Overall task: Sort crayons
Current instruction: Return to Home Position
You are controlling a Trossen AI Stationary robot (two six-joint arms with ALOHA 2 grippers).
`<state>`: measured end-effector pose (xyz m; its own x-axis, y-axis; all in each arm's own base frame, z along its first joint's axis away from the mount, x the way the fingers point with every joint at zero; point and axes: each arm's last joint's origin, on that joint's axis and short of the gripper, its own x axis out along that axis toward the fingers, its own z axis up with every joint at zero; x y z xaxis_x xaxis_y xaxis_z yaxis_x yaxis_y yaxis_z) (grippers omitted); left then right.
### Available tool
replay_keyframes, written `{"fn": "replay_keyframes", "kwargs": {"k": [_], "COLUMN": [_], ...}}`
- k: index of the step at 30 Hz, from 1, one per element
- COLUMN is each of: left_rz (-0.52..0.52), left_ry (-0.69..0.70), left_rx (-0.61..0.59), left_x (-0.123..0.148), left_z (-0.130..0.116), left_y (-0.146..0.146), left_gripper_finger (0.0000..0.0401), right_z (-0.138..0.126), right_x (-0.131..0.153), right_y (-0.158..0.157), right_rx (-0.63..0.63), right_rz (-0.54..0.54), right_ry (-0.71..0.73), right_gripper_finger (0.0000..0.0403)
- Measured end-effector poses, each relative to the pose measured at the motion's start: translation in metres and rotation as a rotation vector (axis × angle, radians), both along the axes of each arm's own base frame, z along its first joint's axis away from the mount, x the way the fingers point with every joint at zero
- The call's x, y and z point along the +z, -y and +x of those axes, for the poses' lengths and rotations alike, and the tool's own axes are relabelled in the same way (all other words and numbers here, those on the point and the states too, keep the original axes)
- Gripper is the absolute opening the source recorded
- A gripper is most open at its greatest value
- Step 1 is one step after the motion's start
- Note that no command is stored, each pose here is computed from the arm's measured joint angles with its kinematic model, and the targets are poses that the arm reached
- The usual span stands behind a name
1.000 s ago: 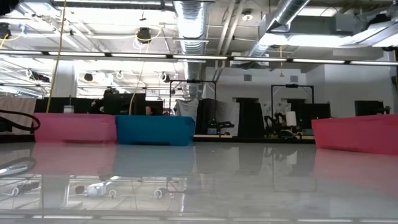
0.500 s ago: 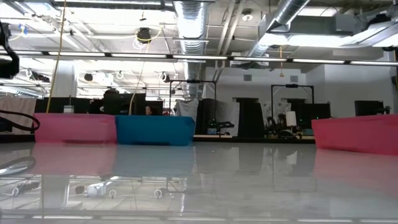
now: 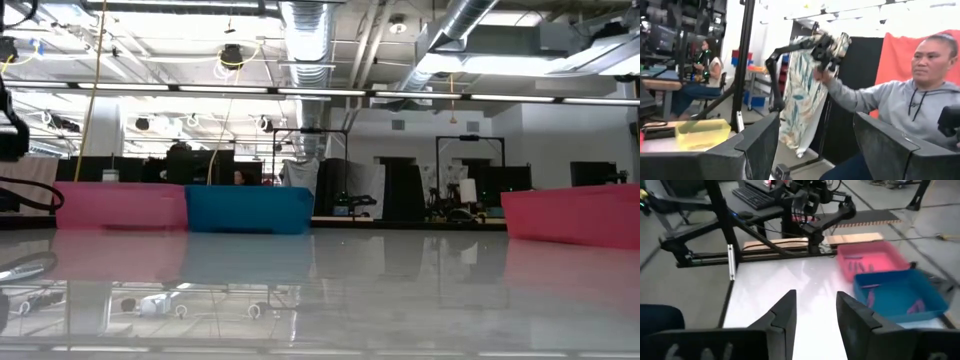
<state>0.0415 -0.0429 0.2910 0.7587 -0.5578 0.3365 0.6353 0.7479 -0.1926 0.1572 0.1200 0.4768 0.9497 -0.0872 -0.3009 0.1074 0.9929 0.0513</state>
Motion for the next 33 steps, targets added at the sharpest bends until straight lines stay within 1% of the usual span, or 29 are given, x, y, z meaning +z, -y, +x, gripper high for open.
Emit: {"fn": "replay_keyframes", "kwargs": {"k": [3, 5, 7, 9, 10, 12, 15, 18, 22, 24, 26, 28, 30, 33], "left_rz": [-0.042, -0.070, -0.063, -0.059, -0.063, -0.061, -0.061, -0.057, -0.021, -0.014, -0.031, -0.044, -0.054, -0.040], "left_ry": [0.029, 0.040, 0.038, 0.046, 0.052, 0.058, 0.053, 0.027, 0.006, -0.014, -0.019, -0.020, -0.002, 0.067], "left_rx": [-0.005, -0.007, -0.028, -0.054, -0.060, -0.074, -0.095, -0.071, -0.028, -0.022, -0.040, -0.069, -0.086, -0.053], "left_x": [-0.012, -0.016, -0.017, -0.017, -0.016, -0.016, -0.016, -0.018, -0.022, -0.023, -0.022, -0.012, 0.003, 0.025], "left_z": [-0.001, -0.001, 0.000, -0.001, -0.001, -0.002, -0.002, -0.001, 0.000, 0.001, 0.000, -0.004, -0.010, -0.020], "left_y": [-0.001, -0.001, 0.001, 0.001, 0.001, 0.001, 0.002, 0.002, 0.002, 0.002, 0.002, -0.002, -0.011, -0.025], "left_gripper_finger": [0.0245, 0.0245, 0.0245, 0.0245, 0.0245, 0.0245, 0.0245, 0.0245, 0.0245, 0.0245, 0.0245, 0.0245, 0.0245, 0.0245], "right_z": [-0.001, -0.002, -0.006, -0.011, -0.014, -0.020, -0.029, -0.038, -0.053, -0.062, -0.073, -0.085, -0.099, -0.106], "right_x": [-0.037, -0.061, -0.082, -0.099, -0.107, -0.127, -0.153, -0.174, -0.192, -0.198, -0.202, -0.202, -0.201, -0.194], "right_y": [0.003, 0.007, 0.012, 0.020, 0.025, 0.036, 0.052, 0.063, 0.074, 0.080, 0.087, 0.094, 0.101, 0.105], "right_rx": [0.032, 0.092, 0.208, 0.327, 0.369, 0.404, 0.367, 0.331, 0.302, 0.256, 0.206, 0.179, 0.166, 0.146], "right_rz": [0.066, 0.127, 0.176, 0.198, 0.203, 0.210, 0.248, 0.276, 0.279, 0.275, 0.268, 0.268, 0.286, 0.281], "right_ry": [0.057, 0.144, 0.269, 0.426, 0.502, 0.592, 0.637, 0.650, 0.710, 0.749, 0.798, 0.847, 0.895, 0.927], "right_gripper_finger": [0.0134, 0.0134, 0.0134, 0.0134, 0.0134, 0.0134, 0.0134, 0.0134, 0.0134, 0.0134, 0.0134, 0.0134, 0.0134, 0.0134]}}
